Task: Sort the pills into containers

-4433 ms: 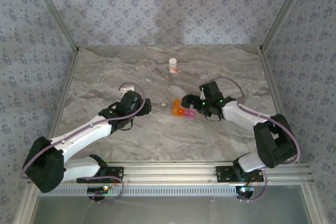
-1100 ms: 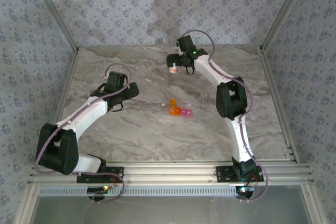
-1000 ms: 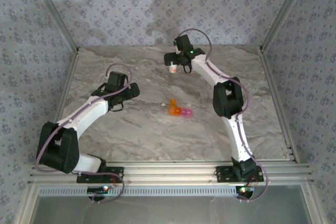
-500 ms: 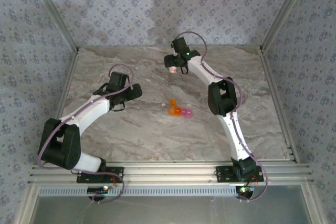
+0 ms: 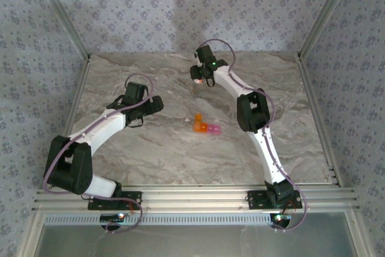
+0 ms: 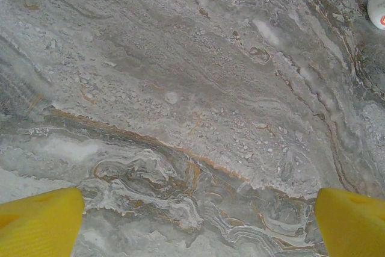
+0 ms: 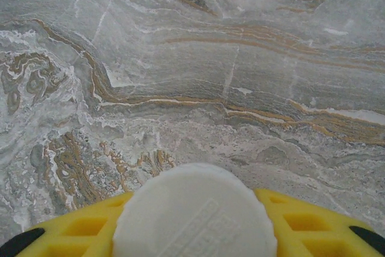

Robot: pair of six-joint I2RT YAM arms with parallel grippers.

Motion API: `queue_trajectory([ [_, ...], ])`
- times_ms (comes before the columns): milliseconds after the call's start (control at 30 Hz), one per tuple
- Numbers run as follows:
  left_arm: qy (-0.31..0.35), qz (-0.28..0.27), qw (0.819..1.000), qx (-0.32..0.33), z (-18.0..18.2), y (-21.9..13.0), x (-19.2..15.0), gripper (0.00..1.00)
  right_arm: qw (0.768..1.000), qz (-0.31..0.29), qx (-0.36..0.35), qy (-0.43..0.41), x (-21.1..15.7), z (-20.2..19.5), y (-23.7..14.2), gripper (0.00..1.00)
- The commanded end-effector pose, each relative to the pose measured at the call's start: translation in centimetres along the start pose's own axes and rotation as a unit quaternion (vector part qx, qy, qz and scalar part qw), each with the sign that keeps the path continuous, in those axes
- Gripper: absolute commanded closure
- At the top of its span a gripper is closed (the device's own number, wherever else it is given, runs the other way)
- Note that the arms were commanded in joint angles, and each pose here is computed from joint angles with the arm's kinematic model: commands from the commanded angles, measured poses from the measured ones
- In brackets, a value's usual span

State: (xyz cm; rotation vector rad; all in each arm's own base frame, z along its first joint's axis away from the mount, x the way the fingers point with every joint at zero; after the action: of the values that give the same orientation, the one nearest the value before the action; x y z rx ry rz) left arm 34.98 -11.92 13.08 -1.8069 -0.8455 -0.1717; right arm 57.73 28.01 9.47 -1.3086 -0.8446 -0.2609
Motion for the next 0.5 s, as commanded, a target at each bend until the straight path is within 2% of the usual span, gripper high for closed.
queue_trajectory([
  [0, -0.004, 0.001, 1.000, -0.016, -0.7, 0.1, 0.5, 0.02, 1.000, -0.006, 0.010, 0.000, 1.0, 0.1, -1.1, 0.59],
  [167, 0.006, 0.005, 0.999, -0.045, -1.6, -0.5, 0.4, 0.02, 1.000, -0.012, 0.017, 0.000, 2.2, 0.4, -3.8, 0.69],
  [467, 0.045, -0.012, 0.995, -0.085, -3.6, -3.3, 1.2, 0.02, 0.999, -0.020, 0.037, 0.027, 2.4, 1.1, -10.7, 0.74],
])
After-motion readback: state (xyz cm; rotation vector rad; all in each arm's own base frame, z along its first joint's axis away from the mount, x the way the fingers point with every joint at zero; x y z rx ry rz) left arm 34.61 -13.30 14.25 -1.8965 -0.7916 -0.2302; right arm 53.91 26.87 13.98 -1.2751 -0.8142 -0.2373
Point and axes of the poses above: each hand's point on the last joint's axis, 136 mm out from that joint toward the fingers, its own y axis out along the fingers, its own z axis along the line the jaws close on, x = y × z, the point moved 2 cm from there along -y, back along the fingers, and after that the axes turned 9 degrees about -y, right-handed, at the moved point
